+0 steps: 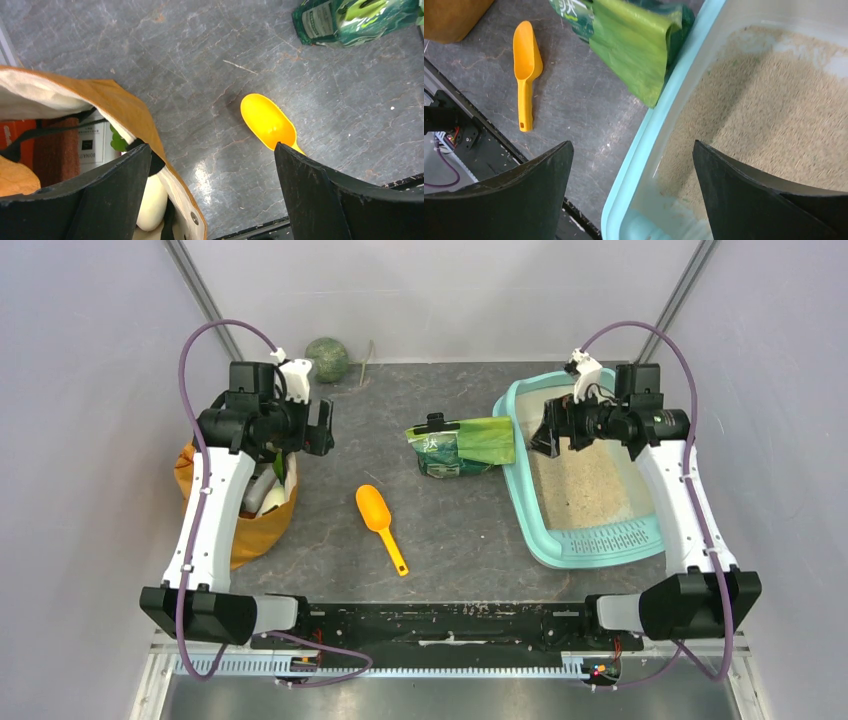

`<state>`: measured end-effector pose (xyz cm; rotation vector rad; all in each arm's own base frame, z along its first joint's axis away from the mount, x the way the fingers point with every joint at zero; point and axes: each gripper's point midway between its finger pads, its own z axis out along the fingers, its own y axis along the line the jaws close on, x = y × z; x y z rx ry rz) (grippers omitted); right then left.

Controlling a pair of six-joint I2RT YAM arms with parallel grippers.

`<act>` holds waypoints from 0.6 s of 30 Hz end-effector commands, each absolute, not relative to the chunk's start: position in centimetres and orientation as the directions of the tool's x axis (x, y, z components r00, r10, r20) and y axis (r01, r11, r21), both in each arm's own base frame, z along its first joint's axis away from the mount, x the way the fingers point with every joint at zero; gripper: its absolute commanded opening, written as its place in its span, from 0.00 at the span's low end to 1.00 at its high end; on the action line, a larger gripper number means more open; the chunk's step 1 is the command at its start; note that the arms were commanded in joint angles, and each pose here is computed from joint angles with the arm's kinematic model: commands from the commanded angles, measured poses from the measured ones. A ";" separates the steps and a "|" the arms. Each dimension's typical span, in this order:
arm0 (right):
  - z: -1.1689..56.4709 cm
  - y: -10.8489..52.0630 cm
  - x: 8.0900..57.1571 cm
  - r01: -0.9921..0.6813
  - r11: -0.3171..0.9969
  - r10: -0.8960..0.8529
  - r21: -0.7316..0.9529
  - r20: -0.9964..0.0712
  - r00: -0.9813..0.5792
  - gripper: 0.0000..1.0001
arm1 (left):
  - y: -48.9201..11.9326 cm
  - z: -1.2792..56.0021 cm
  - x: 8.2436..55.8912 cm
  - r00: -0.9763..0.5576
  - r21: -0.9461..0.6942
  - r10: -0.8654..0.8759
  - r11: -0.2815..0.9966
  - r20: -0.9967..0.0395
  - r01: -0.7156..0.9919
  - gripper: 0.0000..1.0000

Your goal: Fill the litter box with clean litter

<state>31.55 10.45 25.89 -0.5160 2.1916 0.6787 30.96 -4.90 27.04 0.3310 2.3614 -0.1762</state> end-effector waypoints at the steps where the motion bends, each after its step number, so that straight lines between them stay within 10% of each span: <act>1: 29.6 12.2 33.9 -0.685 0.701 -0.225 0.198 -0.850 -0.476 0.97 | -6.1 30.1 32.6 -0.609 -0.011 0.233 0.929 -0.759 0.369 1.00; 18: 23.4 25.6 40.6 -0.960 0.264 -0.622 -0.090 -0.777 -0.098 0.94 | -9.0 29.1 31.3 -0.607 -0.132 0.223 0.865 -0.763 0.484 1.00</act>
